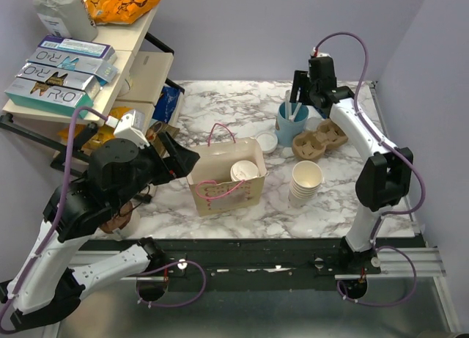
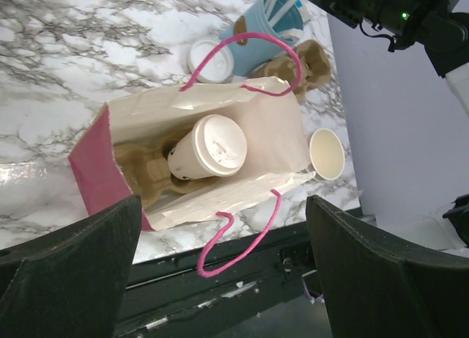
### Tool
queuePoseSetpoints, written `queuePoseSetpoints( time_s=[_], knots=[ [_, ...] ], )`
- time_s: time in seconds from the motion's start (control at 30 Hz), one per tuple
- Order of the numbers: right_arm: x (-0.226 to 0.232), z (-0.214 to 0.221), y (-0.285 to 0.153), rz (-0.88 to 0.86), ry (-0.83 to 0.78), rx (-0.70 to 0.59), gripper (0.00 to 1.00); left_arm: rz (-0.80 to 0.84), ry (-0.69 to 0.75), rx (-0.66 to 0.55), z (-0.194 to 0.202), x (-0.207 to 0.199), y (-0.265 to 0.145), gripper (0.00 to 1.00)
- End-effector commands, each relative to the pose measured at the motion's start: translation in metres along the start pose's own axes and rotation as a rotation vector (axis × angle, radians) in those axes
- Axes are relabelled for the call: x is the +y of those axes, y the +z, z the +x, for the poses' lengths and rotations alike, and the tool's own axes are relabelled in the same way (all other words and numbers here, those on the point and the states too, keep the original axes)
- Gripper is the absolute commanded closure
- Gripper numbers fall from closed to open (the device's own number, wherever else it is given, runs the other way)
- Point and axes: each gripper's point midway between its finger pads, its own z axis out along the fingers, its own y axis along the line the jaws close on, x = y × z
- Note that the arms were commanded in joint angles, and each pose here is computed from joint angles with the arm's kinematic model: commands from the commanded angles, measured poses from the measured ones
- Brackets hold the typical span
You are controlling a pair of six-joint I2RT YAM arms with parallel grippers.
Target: Pack the takeout coffee
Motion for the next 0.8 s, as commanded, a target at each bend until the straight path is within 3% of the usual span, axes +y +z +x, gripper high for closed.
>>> queuePoseSetpoints(
  time_s=[0.0, 0.17, 0.37, 0.53, 0.63, 0.67, 0.77],
  knots=[
    [-0.005, -0.003, 0.016, 0.038, 0.029, 0.000, 0.25, -0.061, -0.004, -0.022, 0.003, 0.020, -0.006, 0.01],
    [-0.011, 0.003, 0.031, 0.075, 0.039, 0.011, 0.44, -0.063, -0.031, -0.024, 0.010, 0.027, -0.005, 0.01],
    [-0.010, 0.002, 0.041, 0.080, 0.041, -0.005, 0.54, -0.087, -0.036, -0.018, 0.015, 0.034, -0.003, 0.01],
    [-0.010, 0.004, 0.047, 0.078, 0.031, -0.010, 0.57, -0.086, -0.036, -0.017, 0.015, 0.033, -0.002, 0.01],
    [-0.013, 0.001, 0.050, 0.096, 0.027, -0.030, 0.66, -0.088, -0.039, -0.013, 0.016, 0.033, 0.000, 0.01],
    [-0.014, 0.001, 0.050, 0.098, 0.023, -0.033, 0.73, -0.088, -0.039, -0.011, 0.016, 0.033, 0.000, 0.01],
    [-0.014, -0.004, 0.047, 0.093, 0.012, -0.060, 0.76, -0.085, -0.041, -0.010, 0.018, 0.033, 0.000, 0.01]
  ],
)
